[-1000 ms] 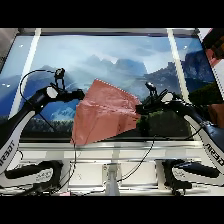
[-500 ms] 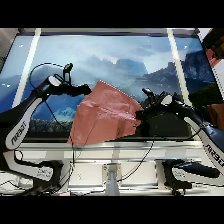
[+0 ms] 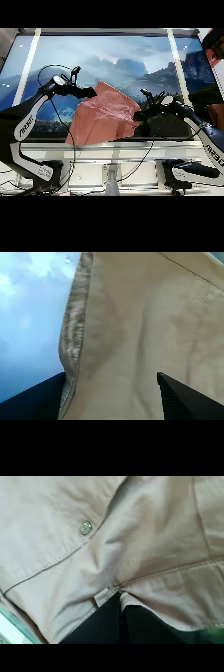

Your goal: Fold the clothes and pants, and hang the long-sleeved shirts on hangers.

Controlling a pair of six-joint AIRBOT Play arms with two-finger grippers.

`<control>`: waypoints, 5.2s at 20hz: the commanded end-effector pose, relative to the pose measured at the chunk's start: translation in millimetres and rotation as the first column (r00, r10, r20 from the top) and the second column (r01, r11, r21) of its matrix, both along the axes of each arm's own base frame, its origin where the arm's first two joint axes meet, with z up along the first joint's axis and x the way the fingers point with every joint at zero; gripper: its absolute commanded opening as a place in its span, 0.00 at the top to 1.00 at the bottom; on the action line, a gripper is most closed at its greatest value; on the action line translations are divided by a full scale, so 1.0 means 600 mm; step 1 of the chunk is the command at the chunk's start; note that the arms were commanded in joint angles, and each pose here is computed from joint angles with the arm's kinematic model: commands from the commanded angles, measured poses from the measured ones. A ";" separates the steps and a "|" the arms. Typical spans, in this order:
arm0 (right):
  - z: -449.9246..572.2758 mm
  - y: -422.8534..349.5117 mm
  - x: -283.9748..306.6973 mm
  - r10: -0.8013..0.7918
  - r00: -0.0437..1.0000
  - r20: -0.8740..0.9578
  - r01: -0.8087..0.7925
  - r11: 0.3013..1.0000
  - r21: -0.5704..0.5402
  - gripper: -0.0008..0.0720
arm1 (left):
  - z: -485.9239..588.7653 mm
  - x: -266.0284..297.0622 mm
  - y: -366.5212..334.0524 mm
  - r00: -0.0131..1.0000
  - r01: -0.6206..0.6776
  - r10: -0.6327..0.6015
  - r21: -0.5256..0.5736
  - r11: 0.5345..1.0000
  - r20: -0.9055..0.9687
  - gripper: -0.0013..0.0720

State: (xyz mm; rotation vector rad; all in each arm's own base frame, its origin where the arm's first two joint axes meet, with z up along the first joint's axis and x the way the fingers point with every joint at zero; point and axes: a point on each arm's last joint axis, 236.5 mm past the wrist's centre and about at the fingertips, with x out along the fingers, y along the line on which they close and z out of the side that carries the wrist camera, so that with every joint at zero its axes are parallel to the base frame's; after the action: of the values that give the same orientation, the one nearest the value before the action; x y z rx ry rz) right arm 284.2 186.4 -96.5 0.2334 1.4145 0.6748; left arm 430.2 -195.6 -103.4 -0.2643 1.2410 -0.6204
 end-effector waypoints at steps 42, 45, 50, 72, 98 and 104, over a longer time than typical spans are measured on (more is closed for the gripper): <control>0.579 0.001 0.053 0.052 0.735 0.676 -0.101 0.994 0.033 0.96 | 0.540 -0.108 -0.003 0.731 -0.037 0.051 -0.035 0.999 0.680 0.96; 0.421 -0.002 0.120 -0.021 0.831 0.555 -0.002 0.999 0.040 0.96 | 0.396 -0.032 -0.016 0.818 -0.080 0.056 0.016 0.997 0.572 0.96; 0.234 -0.048 0.267 -0.266 0.773 0.576 0.288 0.956 0.055 0.96 | 0.185 0.083 -0.025 0.868 -0.228 0.201 0.004 0.974 0.454 0.96; 0.049 -0.254 0.080 -0.276 0.959 -0.057 0.277 0.961 0.007 0.26 | 0.503 0.041 0.076 0.621 -0.250 0.236 -0.096 0.963 0.747 0.04; 0.057 -0.085 0.216 -0.396 0.918 0.023 0.387 0.907 0.167 0.96 | 0.338 -0.095 0.058 0.888 -0.205 0.205 -0.047 0.978 0.412 0.30; 0.073 -0.083 0.173 -0.584 0.808 0.076 0.564 0.804 0.188 0.96 | 0.182 -0.234 0.086 0.934 -0.314 0.314 -0.030 0.949 0.173 0.29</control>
State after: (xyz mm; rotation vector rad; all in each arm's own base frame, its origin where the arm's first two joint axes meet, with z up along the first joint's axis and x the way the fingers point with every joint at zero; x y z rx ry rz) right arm 395.3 137.9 -59.9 0.6566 1.1514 0.3537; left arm 328.2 -150.6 46.9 -0.3119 0.8927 -0.4128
